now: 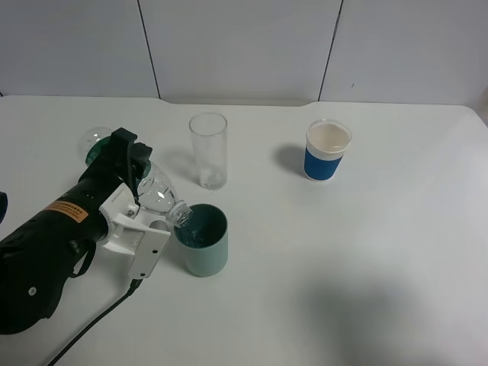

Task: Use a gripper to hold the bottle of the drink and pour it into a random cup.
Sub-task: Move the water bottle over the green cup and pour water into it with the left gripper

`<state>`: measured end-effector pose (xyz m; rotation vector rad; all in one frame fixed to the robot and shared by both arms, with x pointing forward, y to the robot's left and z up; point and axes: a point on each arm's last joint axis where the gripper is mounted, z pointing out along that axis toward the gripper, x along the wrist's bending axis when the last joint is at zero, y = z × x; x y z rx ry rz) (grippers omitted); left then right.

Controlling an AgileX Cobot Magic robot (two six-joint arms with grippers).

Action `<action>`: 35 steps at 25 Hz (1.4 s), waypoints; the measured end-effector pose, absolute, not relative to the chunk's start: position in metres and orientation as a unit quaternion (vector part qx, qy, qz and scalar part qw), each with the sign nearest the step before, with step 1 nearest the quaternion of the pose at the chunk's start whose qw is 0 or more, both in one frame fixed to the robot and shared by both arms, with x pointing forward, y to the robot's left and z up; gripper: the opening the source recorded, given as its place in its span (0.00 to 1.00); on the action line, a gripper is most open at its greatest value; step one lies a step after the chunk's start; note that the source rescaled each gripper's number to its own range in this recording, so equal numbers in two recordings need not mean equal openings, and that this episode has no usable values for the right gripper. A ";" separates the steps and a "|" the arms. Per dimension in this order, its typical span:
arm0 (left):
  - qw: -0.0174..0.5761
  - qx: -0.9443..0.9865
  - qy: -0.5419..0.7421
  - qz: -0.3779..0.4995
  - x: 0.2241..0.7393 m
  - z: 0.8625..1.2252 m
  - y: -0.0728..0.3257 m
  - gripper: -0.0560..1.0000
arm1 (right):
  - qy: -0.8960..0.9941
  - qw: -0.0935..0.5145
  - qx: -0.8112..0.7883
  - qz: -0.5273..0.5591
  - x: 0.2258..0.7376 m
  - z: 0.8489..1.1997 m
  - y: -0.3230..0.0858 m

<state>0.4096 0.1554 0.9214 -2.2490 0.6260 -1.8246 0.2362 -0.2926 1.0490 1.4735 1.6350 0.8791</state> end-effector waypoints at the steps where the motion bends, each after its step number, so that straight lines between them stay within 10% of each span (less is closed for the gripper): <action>1: 0.089 -0.756 0.210 -0.613 0.410 0.921 0.155 0.07 | 0.639 0.376 0.576 0.344 0.236 1.049 -0.293; 35: 0.113 -0.745 0.237 -0.613 0.410 0.922 0.156 0.07 | 0.639 0.376 0.576 0.344 0.236 1.049 -0.293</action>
